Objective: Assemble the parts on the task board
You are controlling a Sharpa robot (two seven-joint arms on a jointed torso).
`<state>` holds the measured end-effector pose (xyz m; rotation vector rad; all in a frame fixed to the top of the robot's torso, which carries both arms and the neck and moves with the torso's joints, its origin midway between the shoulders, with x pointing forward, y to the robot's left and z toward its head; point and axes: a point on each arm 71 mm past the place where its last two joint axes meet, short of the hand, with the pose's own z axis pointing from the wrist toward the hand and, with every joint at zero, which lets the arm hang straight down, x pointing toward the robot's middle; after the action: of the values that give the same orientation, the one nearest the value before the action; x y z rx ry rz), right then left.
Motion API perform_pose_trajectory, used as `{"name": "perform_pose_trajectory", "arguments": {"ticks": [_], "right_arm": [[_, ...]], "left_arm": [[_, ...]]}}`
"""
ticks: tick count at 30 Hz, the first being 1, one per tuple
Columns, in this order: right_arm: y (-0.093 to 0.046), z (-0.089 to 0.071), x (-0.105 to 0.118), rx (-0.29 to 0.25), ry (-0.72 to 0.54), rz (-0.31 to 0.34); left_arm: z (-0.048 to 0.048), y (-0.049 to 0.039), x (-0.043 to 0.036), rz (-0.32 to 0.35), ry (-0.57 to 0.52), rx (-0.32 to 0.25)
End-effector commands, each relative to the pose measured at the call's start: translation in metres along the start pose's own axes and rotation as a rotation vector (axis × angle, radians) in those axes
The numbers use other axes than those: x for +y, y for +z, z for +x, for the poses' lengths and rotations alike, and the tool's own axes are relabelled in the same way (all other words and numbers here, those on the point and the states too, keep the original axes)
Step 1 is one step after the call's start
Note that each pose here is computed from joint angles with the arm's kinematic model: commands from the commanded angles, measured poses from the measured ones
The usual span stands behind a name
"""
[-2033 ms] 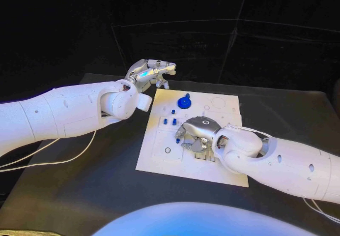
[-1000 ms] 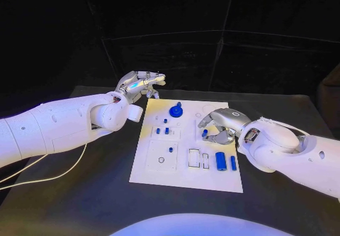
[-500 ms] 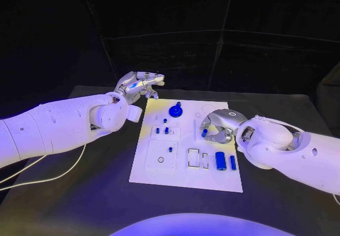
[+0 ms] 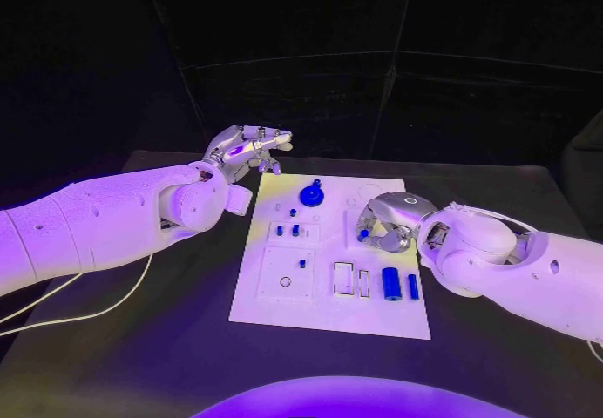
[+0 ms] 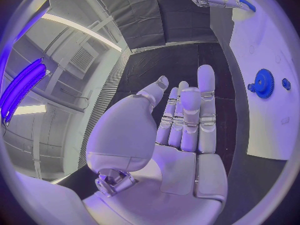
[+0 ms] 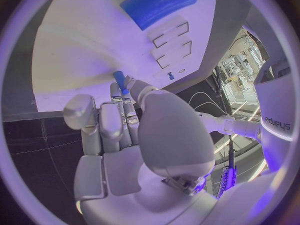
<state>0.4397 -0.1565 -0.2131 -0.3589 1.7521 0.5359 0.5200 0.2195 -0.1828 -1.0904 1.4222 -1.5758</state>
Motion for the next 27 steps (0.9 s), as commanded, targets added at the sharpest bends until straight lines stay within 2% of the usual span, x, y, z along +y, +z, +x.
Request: {"name": "perform_pose_trajectory", "arguments": {"ticks": [1, 9, 15, 20, 27], "right_arm": [[0.001, -0.001, 0.002, -0.014, -0.005, -0.014], [0.002, -0.005, 0.0, -0.074, 0.005, -0.017], [-0.005, -0.009, 0.003, -0.106, 0.041, -0.036], [-0.012, -0.022, 0.014, -0.15, 0.078, -0.078], [-0.022, -0.038, 0.041, -0.195, 0.15, -0.164]], "left_arm": [[0.0016, 0.0006, -0.0008, 0.003, -0.008, 0.013], [0.0013, 0.0003, -0.0007, 0.0, -0.009, 0.013], [0.0006, -0.0002, -0.0006, -0.002, -0.009, 0.012], [-0.0008, -0.0011, -0.0009, -0.002, -0.008, 0.01], [-0.002, -0.0013, -0.001, -0.002, -0.008, 0.008]]}}
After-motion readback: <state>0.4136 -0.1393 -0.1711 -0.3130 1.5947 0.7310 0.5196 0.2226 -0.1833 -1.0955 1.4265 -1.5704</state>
